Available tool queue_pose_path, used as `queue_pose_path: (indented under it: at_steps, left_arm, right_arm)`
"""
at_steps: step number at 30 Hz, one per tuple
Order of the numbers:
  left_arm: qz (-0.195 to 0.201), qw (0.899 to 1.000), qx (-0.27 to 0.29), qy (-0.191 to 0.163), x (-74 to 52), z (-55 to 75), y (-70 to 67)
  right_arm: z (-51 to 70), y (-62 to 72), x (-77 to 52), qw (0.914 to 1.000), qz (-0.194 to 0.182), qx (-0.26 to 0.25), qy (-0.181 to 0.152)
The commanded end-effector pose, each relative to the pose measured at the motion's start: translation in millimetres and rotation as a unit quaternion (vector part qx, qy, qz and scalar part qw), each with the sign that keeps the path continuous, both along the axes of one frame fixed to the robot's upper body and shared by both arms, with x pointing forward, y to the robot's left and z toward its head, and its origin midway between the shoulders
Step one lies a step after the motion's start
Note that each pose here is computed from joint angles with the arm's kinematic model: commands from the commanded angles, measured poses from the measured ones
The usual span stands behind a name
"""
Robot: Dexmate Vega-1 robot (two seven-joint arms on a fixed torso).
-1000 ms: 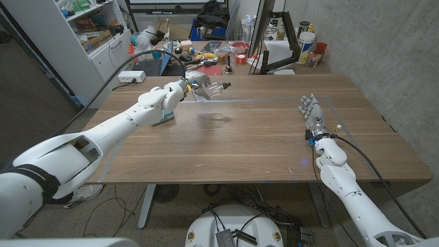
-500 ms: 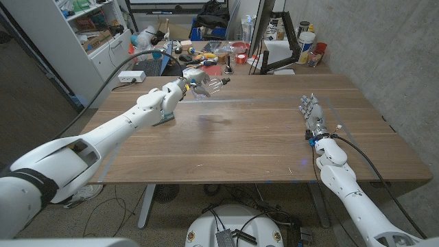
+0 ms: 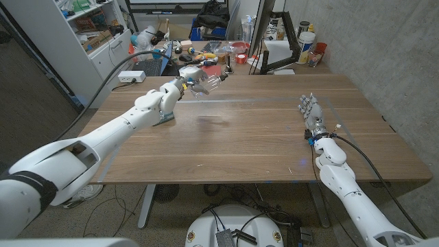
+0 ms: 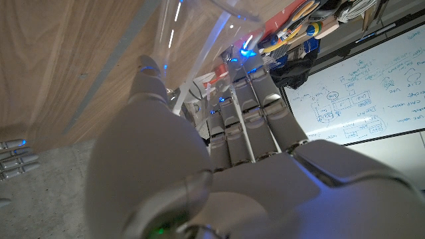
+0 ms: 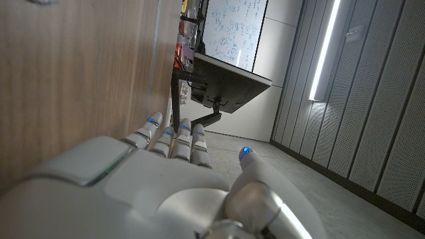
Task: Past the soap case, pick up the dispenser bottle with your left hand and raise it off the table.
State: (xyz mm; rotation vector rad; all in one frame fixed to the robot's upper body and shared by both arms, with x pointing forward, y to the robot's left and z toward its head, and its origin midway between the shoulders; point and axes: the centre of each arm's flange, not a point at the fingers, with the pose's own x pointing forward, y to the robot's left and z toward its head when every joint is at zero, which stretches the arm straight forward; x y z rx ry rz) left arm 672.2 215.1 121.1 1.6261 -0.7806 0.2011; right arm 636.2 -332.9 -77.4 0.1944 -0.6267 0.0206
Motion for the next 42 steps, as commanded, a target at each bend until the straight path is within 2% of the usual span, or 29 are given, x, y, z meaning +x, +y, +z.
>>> queue_pose_path:
  at_steps: [1,15,42]
  left_arm:
    - [-0.017,0.999,-0.039,-0.015,-0.1,2.3,8.7]
    - [-0.027,0.997,-0.064,-0.046,-0.4,3.3,13.6]
    - [-0.066,0.987,-0.138,-0.049,-2.1,10.1,24.3]
  right_arm:
    - [3.3,5.3,3.4,1.0,0.002,-0.003,0.001]
    - [3.4,6.4,4.7,1.0,-0.002,-0.003,0.005]
    - [0.9,7.0,5.2,0.9999,-0.004,0.008,0.005]
